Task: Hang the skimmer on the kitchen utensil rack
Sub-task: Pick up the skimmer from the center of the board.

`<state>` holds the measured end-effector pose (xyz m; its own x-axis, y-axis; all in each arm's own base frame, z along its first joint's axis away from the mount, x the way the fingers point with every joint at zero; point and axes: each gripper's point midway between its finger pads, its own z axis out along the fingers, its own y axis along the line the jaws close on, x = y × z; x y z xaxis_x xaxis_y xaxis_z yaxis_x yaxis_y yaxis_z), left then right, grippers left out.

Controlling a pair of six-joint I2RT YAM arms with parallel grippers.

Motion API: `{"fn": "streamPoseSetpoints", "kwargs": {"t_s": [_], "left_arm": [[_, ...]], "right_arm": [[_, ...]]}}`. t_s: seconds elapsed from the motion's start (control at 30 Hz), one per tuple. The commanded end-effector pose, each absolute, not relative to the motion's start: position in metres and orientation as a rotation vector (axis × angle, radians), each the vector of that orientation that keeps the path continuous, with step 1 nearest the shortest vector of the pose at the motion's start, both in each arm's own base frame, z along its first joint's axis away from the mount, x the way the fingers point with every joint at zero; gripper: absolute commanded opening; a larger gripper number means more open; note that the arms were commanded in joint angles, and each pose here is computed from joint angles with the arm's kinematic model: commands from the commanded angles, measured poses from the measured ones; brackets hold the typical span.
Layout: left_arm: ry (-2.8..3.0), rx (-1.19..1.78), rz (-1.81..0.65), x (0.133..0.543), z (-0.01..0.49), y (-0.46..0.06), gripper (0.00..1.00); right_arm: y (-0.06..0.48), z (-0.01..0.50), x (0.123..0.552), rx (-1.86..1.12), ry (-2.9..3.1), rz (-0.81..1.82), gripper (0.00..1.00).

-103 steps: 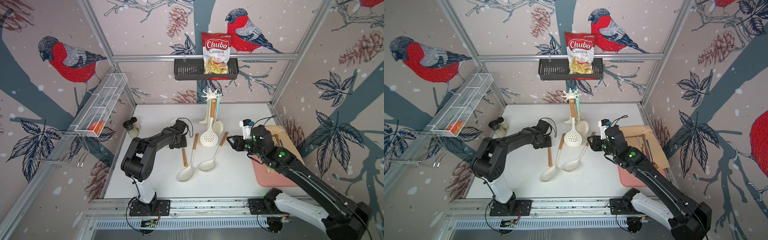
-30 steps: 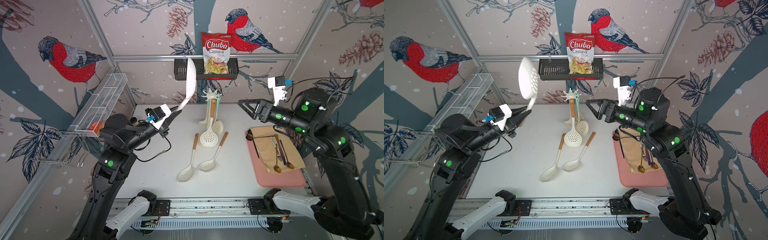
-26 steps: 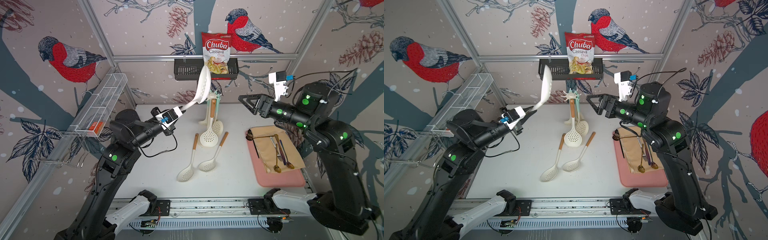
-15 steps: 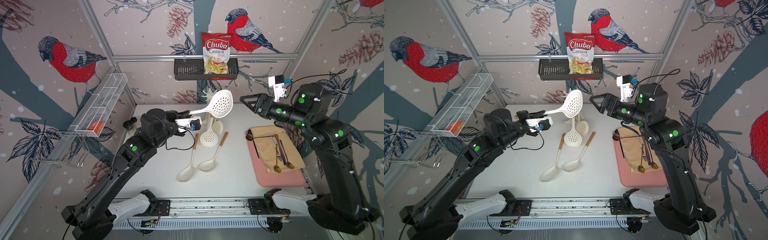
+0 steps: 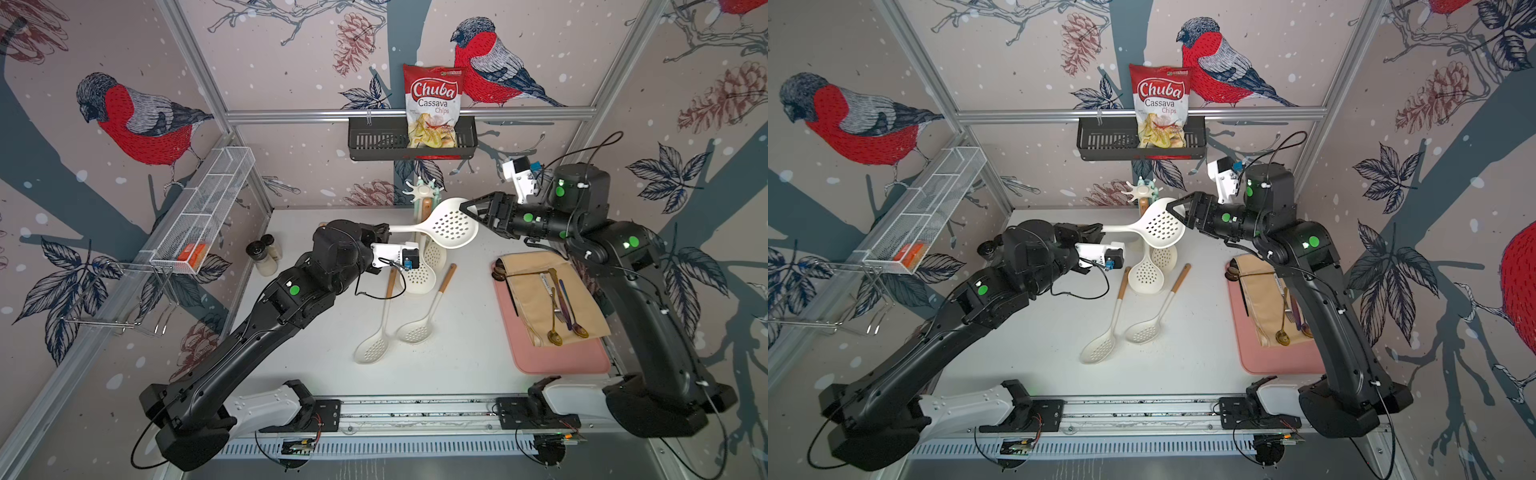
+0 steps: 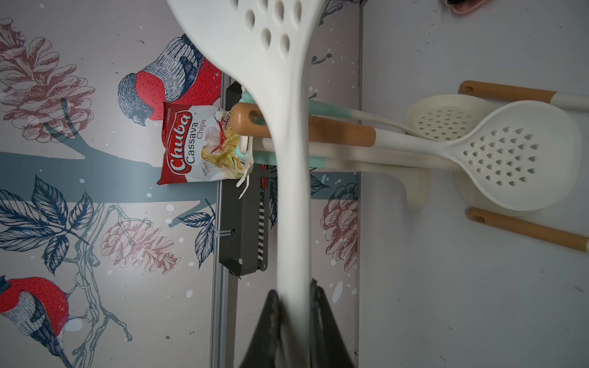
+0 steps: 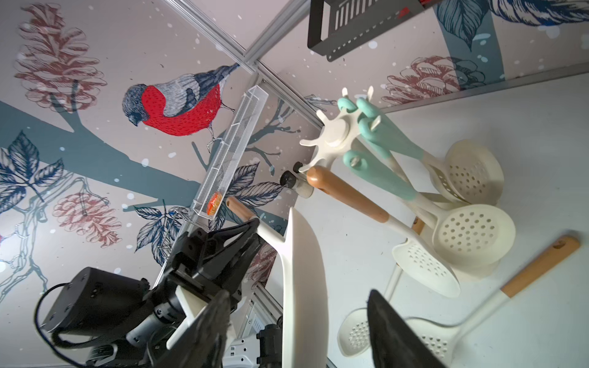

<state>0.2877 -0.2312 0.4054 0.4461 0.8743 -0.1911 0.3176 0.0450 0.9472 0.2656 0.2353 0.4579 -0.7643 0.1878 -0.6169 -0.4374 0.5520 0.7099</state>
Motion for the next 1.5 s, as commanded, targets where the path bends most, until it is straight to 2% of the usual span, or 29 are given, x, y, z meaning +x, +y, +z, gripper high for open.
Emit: {"fn": "streamPoseSetpoints", "kwargs": {"t_s": [0.0,0.07,0.27,0.3,0.33,0.4,0.43,0.47,0.5,0.63,0.73,0.83,1.03,1.2,1.47], "left_arm": [[1.053,1.429,0.679,0.293,0.431,-0.232,0.00],[1.051,1.429,0.696,0.293,0.432,-0.233,0.00],[1.059,1.394,0.694,0.292,0.435,-0.235,0.00],[1.056,1.374,0.669,0.290,0.439,-0.237,0.14],[1.055,1.339,0.632,0.287,0.444,-0.239,0.35],[1.056,1.245,0.532,0.278,0.458,-0.242,0.63],[1.061,1.175,0.454,0.272,0.469,-0.242,0.83],[1.065,1.117,0.359,0.263,0.477,-0.242,0.95],[1.065,1.053,0.229,0.251,0.487,-0.242,0.98],[1.076,0.838,-0.264,0.207,0.505,-0.237,0.98],[1.088,0.705,-0.608,0.180,0.506,-0.232,0.98],[1.218,0.409,-0.842,0.190,0.503,-0.214,0.98],[1.353,0.115,-1.104,0.204,0.497,-0.210,0.99],[1.233,0.076,-1.314,0.197,0.518,-0.223,0.99],[1.159,-0.007,-1.368,0.210,0.546,-0.226,0.99]], "right_arm": [[0.238,0.433,0.263,-0.246,2.213,1.163,0.52],[0.238,0.426,0.264,-0.246,2.234,1.139,0.42],[0.237,0.434,0.264,-0.239,2.185,1.139,0.02],[0.234,0.440,0.264,-0.231,2.157,1.136,0.00],[0.231,0.446,0.264,-0.214,2.129,1.132,0.00],[0.222,0.456,0.264,-0.165,2.078,1.113,0.00],[0.217,0.458,0.269,-0.123,2.064,1.089,0.00],[0.207,0.466,0.265,-0.084,2.025,1.067,0.00],[0.197,0.468,0.267,-0.030,2.004,1.031,0.00],[0.163,0.465,0.272,0.156,1.925,0.933,0.00],[0.155,0.464,0.269,0.188,1.859,0.965,0.00],[0.159,0.467,0.262,0.161,1.788,1.039,0.00],[0.164,0.472,0.239,0.107,1.630,1.204,0.00],[0.177,0.467,0.229,0.038,1.602,1.289,0.00],[0.197,0.470,0.210,-0.117,1.583,1.335,0.00]]}}
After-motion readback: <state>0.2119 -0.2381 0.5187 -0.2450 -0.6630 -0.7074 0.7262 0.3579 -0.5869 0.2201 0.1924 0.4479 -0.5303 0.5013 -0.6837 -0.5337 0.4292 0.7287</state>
